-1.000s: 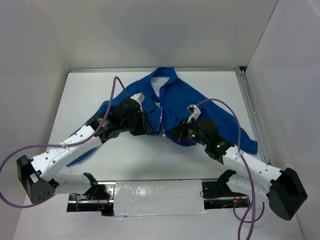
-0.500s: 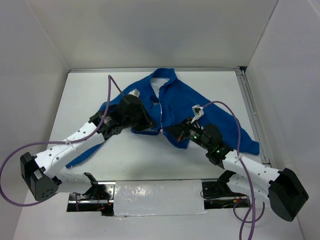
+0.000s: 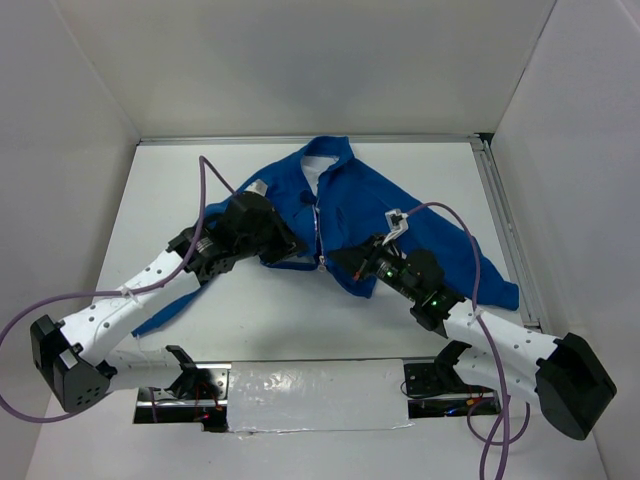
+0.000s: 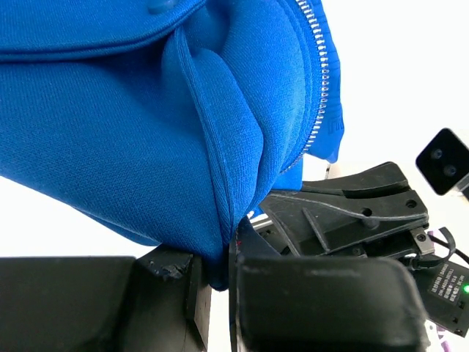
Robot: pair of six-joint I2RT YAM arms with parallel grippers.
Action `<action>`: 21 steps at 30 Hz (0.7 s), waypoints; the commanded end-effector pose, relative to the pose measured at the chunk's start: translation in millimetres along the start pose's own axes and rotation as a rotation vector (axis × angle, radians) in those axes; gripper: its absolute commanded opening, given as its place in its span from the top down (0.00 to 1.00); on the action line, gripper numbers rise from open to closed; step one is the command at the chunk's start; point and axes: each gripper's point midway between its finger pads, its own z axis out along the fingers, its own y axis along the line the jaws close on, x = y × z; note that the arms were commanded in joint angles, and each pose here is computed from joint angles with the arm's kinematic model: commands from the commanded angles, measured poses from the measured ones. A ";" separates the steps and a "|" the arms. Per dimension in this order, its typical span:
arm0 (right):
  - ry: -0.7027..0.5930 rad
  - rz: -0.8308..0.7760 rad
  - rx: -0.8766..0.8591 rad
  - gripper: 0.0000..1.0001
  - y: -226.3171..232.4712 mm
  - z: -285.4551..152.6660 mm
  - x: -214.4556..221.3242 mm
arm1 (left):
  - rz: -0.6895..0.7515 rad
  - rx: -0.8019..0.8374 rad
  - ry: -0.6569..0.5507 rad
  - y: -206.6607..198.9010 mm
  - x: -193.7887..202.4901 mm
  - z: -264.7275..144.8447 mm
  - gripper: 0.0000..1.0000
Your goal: Zip up the jacket
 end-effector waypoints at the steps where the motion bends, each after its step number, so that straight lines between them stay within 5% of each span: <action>1: -0.076 -0.024 -0.088 1.00 25.6 1.0 -18.6 | -0.021 0.107 -0.016 -23.2 -6.7 -11.7 1.00; 21: -0.095 -0.017 -0.100 1.00 27.3 1.6 -21.1 | -0.020 0.127 0.005 -21.9 -1.0 -9.8 1.00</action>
